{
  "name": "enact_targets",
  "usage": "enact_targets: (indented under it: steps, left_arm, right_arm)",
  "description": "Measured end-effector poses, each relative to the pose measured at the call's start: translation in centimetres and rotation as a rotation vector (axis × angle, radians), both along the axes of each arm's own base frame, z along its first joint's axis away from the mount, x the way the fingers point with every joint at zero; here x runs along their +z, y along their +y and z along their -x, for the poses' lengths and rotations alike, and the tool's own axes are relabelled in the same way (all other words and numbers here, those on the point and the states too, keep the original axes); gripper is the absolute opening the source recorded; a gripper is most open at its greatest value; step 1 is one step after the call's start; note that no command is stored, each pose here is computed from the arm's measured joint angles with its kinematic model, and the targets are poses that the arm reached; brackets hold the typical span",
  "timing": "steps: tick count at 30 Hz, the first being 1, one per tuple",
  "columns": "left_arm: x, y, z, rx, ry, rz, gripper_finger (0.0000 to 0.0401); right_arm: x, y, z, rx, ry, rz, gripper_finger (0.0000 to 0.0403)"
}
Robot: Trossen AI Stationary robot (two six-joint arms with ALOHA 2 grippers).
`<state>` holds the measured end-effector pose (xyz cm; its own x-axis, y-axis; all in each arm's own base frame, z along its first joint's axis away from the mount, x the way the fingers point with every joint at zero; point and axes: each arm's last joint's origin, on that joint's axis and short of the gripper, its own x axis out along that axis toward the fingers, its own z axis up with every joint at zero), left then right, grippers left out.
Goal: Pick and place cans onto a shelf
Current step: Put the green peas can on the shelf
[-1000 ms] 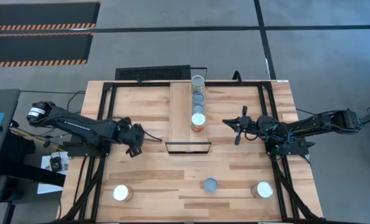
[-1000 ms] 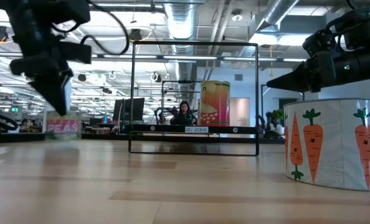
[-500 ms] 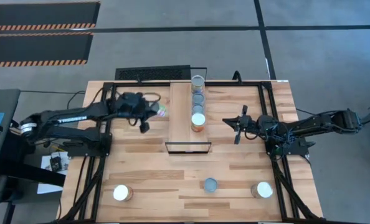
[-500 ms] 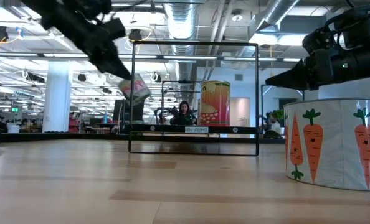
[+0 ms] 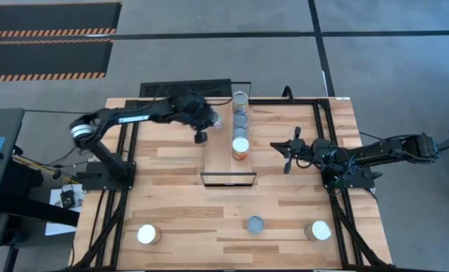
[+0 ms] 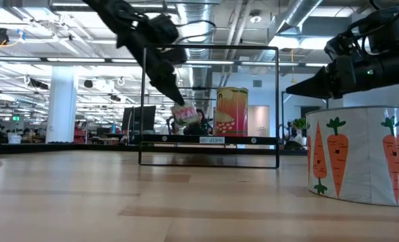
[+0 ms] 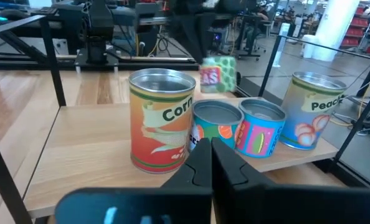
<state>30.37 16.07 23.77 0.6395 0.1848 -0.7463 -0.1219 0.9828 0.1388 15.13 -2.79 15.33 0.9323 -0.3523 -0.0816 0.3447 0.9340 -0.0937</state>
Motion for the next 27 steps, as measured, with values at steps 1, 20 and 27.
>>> enact_targets:
  steps: [1, 20, 27]
  left_arm:
    - [-0.1, 0.4, -0.5, 0.002, 0.016, 0.009, 0.0]
    - [-0.5, 2.2, -3.7, -0.003, 0.045, 0.062, 0.0]
    - [-1.5, 2.3, -4.1, -0.008, 0.074, 0.08, 0.0]
  right_arm:
    - [0.0, 0.0, 0.0, 0.0, 0.002, 0.0, 0.0008]
    - [-0.1, 0.0, 0.0, 0.005, 0.008, -0.006, 0.0008]
    - [0.0, 0.0, 0.0, 0.006, 0.0, -0.009, 0.0008]
